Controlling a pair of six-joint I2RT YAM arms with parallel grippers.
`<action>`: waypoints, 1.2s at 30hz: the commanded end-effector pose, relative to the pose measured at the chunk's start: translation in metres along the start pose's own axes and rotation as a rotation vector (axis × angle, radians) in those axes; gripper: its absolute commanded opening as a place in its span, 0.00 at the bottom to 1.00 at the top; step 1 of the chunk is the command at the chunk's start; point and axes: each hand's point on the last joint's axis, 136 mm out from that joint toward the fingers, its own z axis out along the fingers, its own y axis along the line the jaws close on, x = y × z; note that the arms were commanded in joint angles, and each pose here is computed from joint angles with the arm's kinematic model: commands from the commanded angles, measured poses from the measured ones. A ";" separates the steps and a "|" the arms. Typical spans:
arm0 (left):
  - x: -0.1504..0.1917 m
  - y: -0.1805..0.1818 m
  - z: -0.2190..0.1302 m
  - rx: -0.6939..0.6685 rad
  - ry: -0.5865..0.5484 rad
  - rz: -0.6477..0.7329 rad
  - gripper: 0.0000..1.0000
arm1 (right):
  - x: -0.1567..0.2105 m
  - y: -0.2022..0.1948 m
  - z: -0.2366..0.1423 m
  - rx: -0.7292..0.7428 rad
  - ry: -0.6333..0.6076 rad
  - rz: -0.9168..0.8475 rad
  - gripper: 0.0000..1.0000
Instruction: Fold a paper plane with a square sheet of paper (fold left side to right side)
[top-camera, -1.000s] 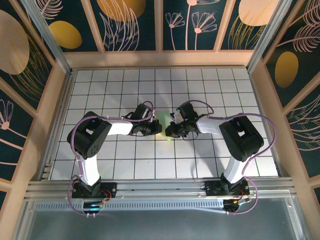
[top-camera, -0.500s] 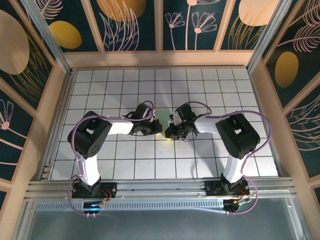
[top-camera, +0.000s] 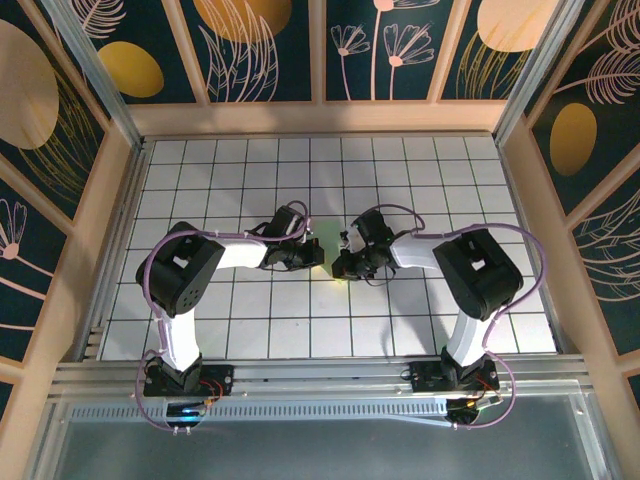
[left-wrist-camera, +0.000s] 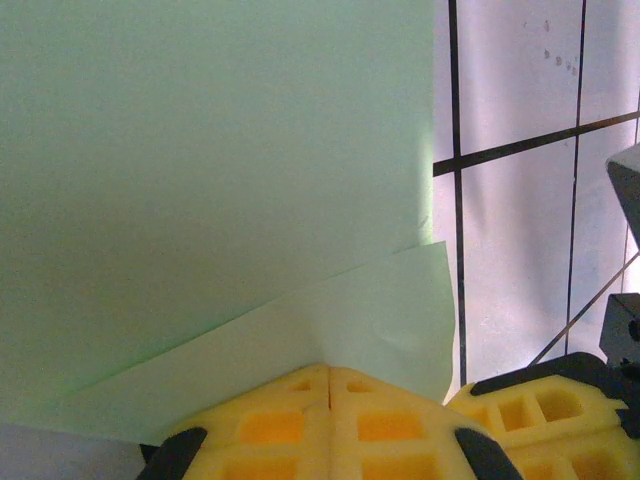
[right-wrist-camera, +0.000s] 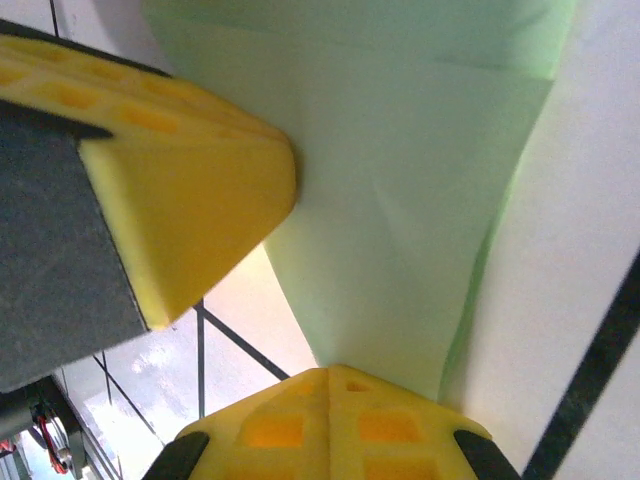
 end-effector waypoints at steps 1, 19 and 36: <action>0.022 0.054 0.011 -0.191 0.052 -0.080 0.00 | 0.044 -0.027 -0.002 0.096 0.116 0.059 0.00; -0.002 0.058 0.012 -0.183 0.009 -0.091 0.00 | 0.032 -0.011 -0.040 0.030 0.038 0.031 0.00; -0.090 0.002 -0.003 -0.045 -0.118 0.034 0.19 | -0.098 -0.025 -0.087 0.110 -0.421 -0.179 0.41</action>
